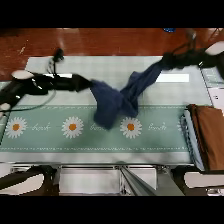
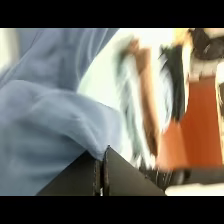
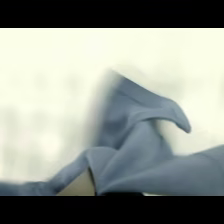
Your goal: Fold the shirts.
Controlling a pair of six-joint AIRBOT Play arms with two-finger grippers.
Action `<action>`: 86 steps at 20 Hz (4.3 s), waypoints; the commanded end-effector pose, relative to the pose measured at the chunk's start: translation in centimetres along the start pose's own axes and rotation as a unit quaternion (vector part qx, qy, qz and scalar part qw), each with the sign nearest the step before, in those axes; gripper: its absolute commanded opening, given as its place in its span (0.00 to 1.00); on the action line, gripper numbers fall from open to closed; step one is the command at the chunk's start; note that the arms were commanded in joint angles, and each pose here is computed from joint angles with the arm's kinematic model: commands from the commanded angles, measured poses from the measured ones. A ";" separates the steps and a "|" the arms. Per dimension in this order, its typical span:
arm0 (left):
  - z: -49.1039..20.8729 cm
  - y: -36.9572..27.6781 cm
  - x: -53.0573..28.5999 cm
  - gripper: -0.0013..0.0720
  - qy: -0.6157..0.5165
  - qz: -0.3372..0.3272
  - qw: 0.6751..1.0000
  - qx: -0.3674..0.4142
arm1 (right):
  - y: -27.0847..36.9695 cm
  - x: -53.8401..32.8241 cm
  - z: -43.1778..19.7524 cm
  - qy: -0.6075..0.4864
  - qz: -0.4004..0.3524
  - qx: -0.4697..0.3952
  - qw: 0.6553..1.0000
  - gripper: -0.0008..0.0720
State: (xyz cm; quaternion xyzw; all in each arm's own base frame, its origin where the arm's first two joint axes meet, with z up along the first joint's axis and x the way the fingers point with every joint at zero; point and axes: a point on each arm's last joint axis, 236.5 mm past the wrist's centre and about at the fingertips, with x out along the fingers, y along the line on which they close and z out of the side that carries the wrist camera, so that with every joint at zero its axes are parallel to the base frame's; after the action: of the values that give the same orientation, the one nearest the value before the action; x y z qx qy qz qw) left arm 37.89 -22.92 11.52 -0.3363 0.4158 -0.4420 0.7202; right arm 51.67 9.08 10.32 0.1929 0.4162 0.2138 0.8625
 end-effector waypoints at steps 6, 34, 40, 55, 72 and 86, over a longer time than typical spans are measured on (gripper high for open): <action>12.9 -17.9 -22.5 0.03 -0.286 0.240 0.898 0.233 | 20.2 -31.6 6.1 -0.271 -0.057 -0.261 0.925 0.03; -3.1 14.1 -9.8 0.04 -0.086 0.337 0.936 -0.064 | -6.5 -1.7 -20.4 0.110 -0.131 0.097 0.981 0.04; -5.7 14.5 -10.9 0.71 0.039 0.324 0.938 -0.115 | -7.6 -1.8 -15.2 0.155 -0.142 0.059 0.976 0.58; -19.6 16.0 -4.9 0.71 -0.020 0.262 0.927 -0.269 | -13.6 -6.9 -25.0 0.076 -0.128 0.299 0.943 0.57; -14.1 15.1 2.2 0.04 0.018 0.237 0.946 -0.221 | -16.6 -6.3 -22.6 0.010 -0.157 0.314 0.936 0.57; -13.2 13.1 2.6 0.04 0.033 0.211 0.954 -0.211 | -13.2 1.4 -16.8 0.097 -0.034 0.233 0.967 0.04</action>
State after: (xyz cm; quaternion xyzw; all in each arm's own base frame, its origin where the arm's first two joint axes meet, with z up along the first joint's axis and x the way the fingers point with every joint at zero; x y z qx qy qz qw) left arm 30.92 -21.46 -7.19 -0.3705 0.5892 -0.1791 0.6954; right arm 39.97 -0.76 -9.28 0.3713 0.5454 0.0479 0.7499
